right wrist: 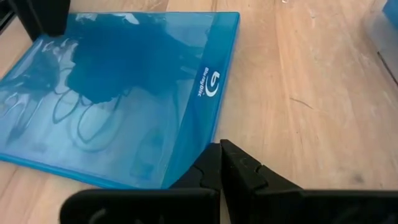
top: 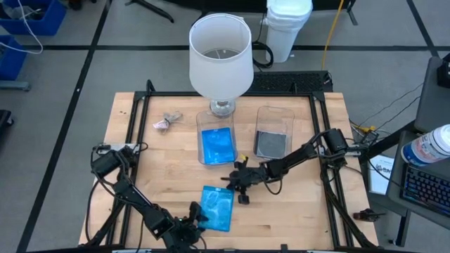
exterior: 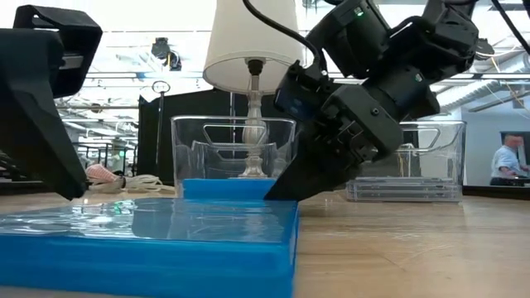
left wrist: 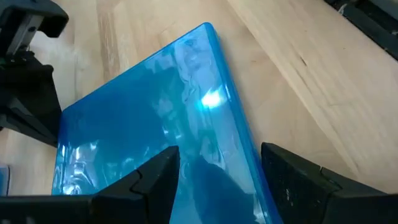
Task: Pick & place jewel cases by type
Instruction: Put the blue cd case into the left transparent bin
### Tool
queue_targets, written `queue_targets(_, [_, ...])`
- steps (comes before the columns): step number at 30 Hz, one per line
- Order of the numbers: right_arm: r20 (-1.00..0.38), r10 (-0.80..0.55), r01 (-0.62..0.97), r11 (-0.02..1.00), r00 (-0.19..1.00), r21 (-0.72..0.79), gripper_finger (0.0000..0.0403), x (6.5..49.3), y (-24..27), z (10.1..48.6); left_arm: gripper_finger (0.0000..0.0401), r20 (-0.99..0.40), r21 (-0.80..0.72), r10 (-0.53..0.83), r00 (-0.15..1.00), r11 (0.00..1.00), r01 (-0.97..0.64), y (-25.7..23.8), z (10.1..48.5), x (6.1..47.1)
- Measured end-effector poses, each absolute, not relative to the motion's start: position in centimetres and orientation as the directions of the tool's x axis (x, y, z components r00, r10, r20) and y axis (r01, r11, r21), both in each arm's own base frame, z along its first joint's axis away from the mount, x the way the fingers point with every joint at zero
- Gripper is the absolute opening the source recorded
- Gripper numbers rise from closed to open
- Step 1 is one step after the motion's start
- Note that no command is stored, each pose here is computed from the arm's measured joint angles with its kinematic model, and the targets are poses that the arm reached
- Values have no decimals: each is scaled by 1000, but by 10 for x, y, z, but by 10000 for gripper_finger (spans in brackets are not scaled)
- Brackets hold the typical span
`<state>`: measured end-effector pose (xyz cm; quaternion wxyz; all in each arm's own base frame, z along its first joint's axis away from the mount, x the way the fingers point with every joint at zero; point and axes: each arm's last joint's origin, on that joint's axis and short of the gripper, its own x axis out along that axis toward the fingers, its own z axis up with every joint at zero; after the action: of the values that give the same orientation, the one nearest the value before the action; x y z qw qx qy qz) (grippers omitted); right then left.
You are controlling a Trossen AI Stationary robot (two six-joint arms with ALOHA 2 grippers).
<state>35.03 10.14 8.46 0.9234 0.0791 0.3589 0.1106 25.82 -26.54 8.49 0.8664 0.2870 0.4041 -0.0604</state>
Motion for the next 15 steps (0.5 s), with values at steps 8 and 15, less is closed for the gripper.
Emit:
queue_targets(8, [-647, 323, -175, 943, 691, 283, 0, 349, 102, 84, 232, -694, 523, 193, 694, 797, 302, -263, 85, 259])
queue_targets(15, [-641, 371, -212, 925, 672, 315, 0, 348, 105, 83, 232, -636, 633, 308, 707, 732, 251, -254, 88, 263])
